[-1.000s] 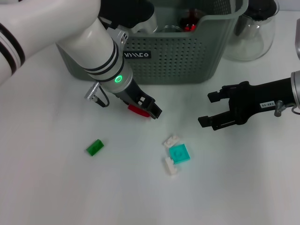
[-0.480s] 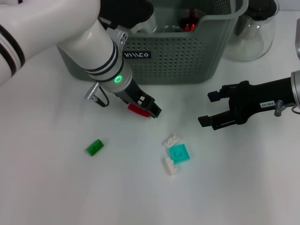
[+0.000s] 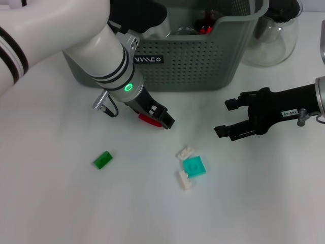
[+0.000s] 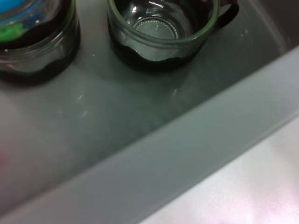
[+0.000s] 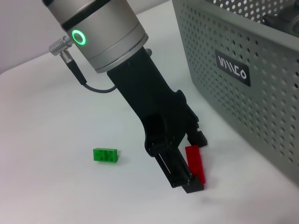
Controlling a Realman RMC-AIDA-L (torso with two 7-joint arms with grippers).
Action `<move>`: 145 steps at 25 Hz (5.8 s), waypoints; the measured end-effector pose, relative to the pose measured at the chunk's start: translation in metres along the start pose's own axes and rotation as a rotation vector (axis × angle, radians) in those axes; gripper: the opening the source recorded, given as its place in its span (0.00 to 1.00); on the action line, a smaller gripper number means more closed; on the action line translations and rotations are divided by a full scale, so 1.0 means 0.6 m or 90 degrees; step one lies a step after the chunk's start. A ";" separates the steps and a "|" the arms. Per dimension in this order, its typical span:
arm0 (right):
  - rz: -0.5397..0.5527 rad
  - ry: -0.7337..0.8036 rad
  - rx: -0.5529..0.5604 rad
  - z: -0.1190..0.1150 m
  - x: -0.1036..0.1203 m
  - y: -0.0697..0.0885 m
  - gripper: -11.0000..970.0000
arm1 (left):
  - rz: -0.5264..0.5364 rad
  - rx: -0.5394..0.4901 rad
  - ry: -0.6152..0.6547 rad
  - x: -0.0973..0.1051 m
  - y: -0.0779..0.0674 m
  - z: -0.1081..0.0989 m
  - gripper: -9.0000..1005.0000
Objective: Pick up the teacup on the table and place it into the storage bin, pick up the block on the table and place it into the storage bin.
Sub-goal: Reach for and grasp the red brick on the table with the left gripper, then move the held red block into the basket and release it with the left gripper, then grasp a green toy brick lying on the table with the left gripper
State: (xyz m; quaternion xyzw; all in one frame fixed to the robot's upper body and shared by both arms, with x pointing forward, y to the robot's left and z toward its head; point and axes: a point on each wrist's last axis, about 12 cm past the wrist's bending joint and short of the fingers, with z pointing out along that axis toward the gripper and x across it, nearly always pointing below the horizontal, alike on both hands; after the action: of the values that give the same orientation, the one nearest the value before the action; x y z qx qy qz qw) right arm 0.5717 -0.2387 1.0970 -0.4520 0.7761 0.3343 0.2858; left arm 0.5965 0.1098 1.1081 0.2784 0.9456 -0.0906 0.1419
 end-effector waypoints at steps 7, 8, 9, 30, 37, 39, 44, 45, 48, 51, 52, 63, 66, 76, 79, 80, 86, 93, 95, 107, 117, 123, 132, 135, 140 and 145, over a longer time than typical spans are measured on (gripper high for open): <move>0.000 0.000 0.000 0.000 0.000 0.000 0.97 | 0.002 -0.002 -0.003 -0.001 0.000 0.000 0.82; 0.000 0.000 0.000 0.000 0.000 0.000 0.97 | 0.002 -0.003 -0.004 -0.001 0.000 0.000 0.82; 0.000 0.000 0.000 0.000 0.000 0.000 0.97 | 0.002 -0.003 -0.004 -0.001 0.000 0.000 0.82; -0.002 0.000 0.007 0.002 0.000 -0.002 0.97 | 0.005 -0.007 -0.002 0.001 0.001 0.004 0.81; -0.002 -0.001 0.007 0.002 -0.001 -0.002 0.97 | 0.005 -0.007 -0.003 0.000 0.001 0.004 0.81; -0.001 -0.001 0.008 0.002 -0.001 -0.002 0.97 | 0.005 -0.007 -0.003 0.001 0.001 0.004 0.80; -0.001 -0.001 0.008 0.001 0.000 -0.002 0.97 | 0.018 -0.012 0.002 0.002 -0.003 0.006 0.80; -0.001 -0.001 0.008 0.001 0.000 -0.002 0.97 | 0.019 -0.012 0.003 0.002 -0.004 0.006 0.78; -0.001 -0.001 0.008 0.001 0.000 -0.002 0.97 | 0.022 -0.012 0.005 0.002 -0.005 0.006 0.72; -0.001 -0.002 0.009 0.001 0.000 -0.002 0.97 | 0.025 -0.011 0.010 0.003 -0.007 0.003 0.68; -0.001 -0.002 0.009 0.001 0.000 -0.002 0.97 | 0.027 -0.010 0.011 0.002 -0.007 0.000 0.68; -0.003 -0.002 0.013 -0.006 -0.001 -0.006 0.97 | 0.021 0.017 -0.040 0.022 0.001 -0.104 0.71; -0.003 -0.003 0.014 -0.008 -0.002 -0.006 0.97 | 0.012 0.045 -0.077 0.032 0.012 -0.138 0.72; 0.019 -0.029 0.026 -0.016 -0.004 -0.012 0.97 | 0.059 0.311 -0.442 0.044 0.081 -0.316 0.74; 0.025 -0.039 0.029 -0.018 -0.004 -0.013 0.97 | 0.060 0.265 -0.482 0.009 0.105 -0.323 0.75; 0.027 -0.042 0.029 -0.019 -0.004 -0.013 0.97 | 0.053 0.248 -0.481 -0.004 0.113 -0.318 0.75; 0.037 -0.053 0.036 -0.022 -0.002 -0.014 0.97 | -0.035 0.128 -0.411 -0.083 0.162 -0.249 0.77; 0.044 -0.059 0.037 -0.019 -0.002 -0.015 0.97 | -0.075 0.021 -0.334 -0.126 0.174 -0.175 0.79; 0.045 -0.059 0.034 -0.017 -0.002 -0.014 0.97 | -0.068 0.005 -0.332 -0.129 0.171 -0.168 0.80; 0.038 -0.060 0.035 -0.015 -0.005 -0.015 0.97 | -0.037 -0.005 -0.373 -0.109 0.174 -0.217 0.89; 0.038 -0.059 0.035 -0.015 -0.004 -0.015 0.97 | 0.255 0.075 -0.407 0.054 0.100 -0.341 0.93; 0.040 -0.060 0.040 -0.015 -0.003 -0.017 0.97 | 0.325 0.096 -0.277 0.130 0.087 -0.314 0.92; 0.076 -0.069 0.035 -0.007 0.009 -0.016 0.97 | 0.467 0.101 -0.122 0.152 0.106 -0.239 0.90; 0.091 -0.072 0.034 -0.001 0.013 -0.016 0.97 | 0.550 0.104 -0.066 0.145 0.095 -0.219 0.89; 0.118 -0.074 0.033 0.008 0.015 -0.016 0.97 | 0.669 0.105 0.016 0.138 0.075 -0.188 0.88; 0.130 -0.076 0.033 0.015 0.013 -0.015 0.97 | 0.771 0.113 0.046 0.124 0.050 -0.165 0.87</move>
State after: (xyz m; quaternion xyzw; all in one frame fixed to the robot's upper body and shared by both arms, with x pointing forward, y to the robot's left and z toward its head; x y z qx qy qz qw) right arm 0.5777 -0.2392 1.0834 -0.3426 0.8081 0.3673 0.3076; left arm 0.5318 0.1969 1.1748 0.7801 0.6123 -0.0629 0.1122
